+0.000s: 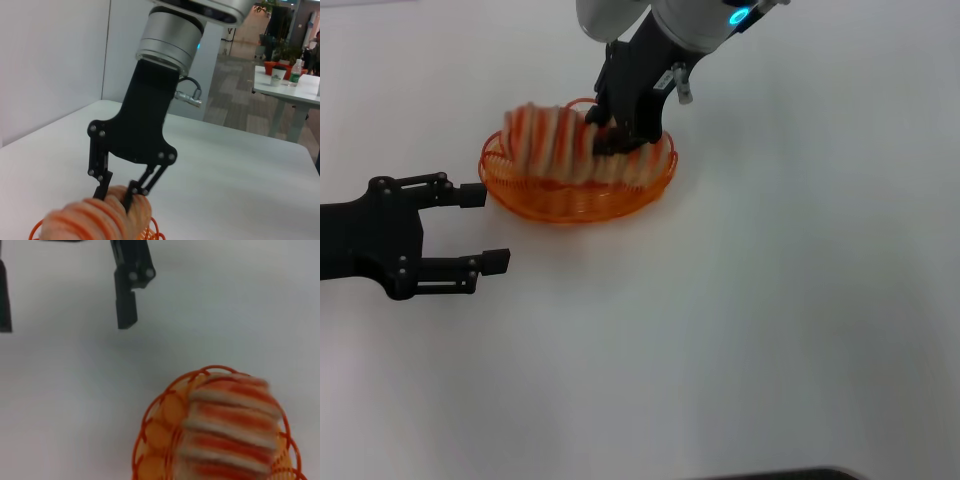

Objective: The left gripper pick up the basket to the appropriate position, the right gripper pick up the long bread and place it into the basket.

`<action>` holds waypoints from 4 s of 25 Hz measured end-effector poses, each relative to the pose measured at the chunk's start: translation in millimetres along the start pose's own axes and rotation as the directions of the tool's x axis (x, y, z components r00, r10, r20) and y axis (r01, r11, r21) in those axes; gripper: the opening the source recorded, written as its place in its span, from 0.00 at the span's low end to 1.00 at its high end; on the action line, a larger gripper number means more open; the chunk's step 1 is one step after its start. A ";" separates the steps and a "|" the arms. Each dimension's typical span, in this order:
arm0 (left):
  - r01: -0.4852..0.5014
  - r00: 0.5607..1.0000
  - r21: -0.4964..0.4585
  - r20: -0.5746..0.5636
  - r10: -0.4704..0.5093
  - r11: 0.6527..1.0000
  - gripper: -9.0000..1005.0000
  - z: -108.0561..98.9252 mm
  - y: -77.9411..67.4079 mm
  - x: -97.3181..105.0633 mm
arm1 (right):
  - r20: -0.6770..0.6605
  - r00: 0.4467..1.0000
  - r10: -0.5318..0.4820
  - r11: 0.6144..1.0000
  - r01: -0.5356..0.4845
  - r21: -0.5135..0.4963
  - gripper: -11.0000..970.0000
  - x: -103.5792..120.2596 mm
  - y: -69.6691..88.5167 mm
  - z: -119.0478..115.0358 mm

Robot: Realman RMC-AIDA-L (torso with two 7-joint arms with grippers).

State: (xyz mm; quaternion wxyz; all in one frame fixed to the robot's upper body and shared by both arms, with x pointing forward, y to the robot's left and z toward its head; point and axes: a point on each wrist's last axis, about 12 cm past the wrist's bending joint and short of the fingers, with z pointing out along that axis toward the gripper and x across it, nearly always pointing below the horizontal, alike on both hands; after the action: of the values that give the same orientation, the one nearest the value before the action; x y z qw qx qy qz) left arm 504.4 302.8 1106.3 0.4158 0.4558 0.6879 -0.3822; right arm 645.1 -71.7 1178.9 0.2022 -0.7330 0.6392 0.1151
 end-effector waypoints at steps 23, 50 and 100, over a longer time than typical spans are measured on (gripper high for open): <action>0.007 1.000 -0.006 0.004 -0.007 1.000 0.81 0.0 -0.1 2.0 | 0.187 0.979 0.087 0.989 -0.107 0.098 0.66 22.0 3.7 -23.1; 0.031 0.999 0.001 0.041 -0.031 1.000 0.81 13.0 2.1 4.2 | 0.767 0.618 0.172 0.878 -0.449 0.165 0.65 183.8 104.1 -70.0; 0.072 0.991 -0.032 0.113 -0.068 0.997 0.81 12.2 1.3 6.2 | 0.775 0.604 0.184 0.802 -0.548 0.236 0.65 248.4 190.9 -50.5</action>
State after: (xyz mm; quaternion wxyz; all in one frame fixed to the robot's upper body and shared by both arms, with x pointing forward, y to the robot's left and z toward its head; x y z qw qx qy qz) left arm 506.9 294.1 1095.9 0.4481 0.4017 0.6860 -0.4090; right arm 491.7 -334.7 1089.3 0.5711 -0.4067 0.6555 0.2808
